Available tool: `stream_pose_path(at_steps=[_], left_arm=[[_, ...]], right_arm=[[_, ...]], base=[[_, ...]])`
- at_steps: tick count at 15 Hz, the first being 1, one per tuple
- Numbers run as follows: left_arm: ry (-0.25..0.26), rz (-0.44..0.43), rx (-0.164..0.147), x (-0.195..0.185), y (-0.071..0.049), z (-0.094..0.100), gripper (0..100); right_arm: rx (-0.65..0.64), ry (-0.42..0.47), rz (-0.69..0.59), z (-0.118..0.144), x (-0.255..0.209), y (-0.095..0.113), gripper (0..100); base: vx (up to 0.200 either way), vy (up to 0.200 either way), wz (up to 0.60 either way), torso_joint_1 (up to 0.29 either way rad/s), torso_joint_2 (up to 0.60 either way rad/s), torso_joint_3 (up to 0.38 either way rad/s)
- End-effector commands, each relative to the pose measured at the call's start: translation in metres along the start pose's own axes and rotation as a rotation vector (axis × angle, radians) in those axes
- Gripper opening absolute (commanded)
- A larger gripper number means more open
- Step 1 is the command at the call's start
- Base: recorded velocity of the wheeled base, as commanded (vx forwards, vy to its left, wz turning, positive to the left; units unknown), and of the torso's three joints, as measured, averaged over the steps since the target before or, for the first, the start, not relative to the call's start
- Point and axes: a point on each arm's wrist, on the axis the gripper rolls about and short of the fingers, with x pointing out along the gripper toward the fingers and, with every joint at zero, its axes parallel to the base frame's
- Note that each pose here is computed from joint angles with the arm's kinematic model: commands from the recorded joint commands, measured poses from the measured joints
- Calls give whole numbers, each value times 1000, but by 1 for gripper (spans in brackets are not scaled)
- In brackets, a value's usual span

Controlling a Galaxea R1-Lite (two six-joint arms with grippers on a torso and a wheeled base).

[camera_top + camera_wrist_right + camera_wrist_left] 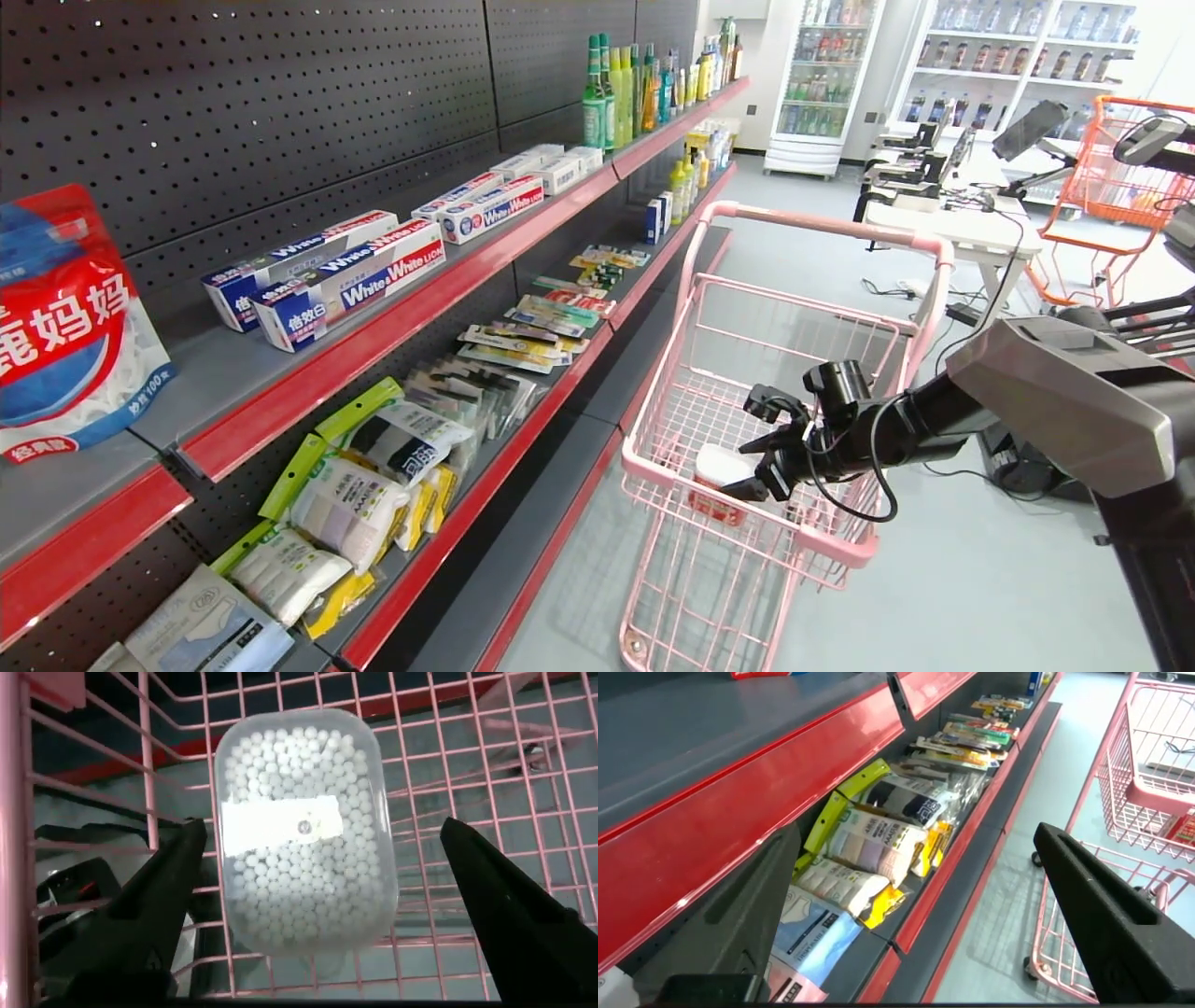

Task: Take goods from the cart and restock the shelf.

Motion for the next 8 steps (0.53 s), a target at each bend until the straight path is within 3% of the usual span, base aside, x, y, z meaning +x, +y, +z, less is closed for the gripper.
stream_pose_path(at_steps=[1,8], left_arm=[[1,0,0,0,0,0,100],[0,0,0,0,0,0,100]], right_arm=[[2,-3,3,-3,14,-6,100],[13,-13,15,-1,34,-8,100]], base=[[0,0,0,0,0,0],[0,0,0,0,0,0]])
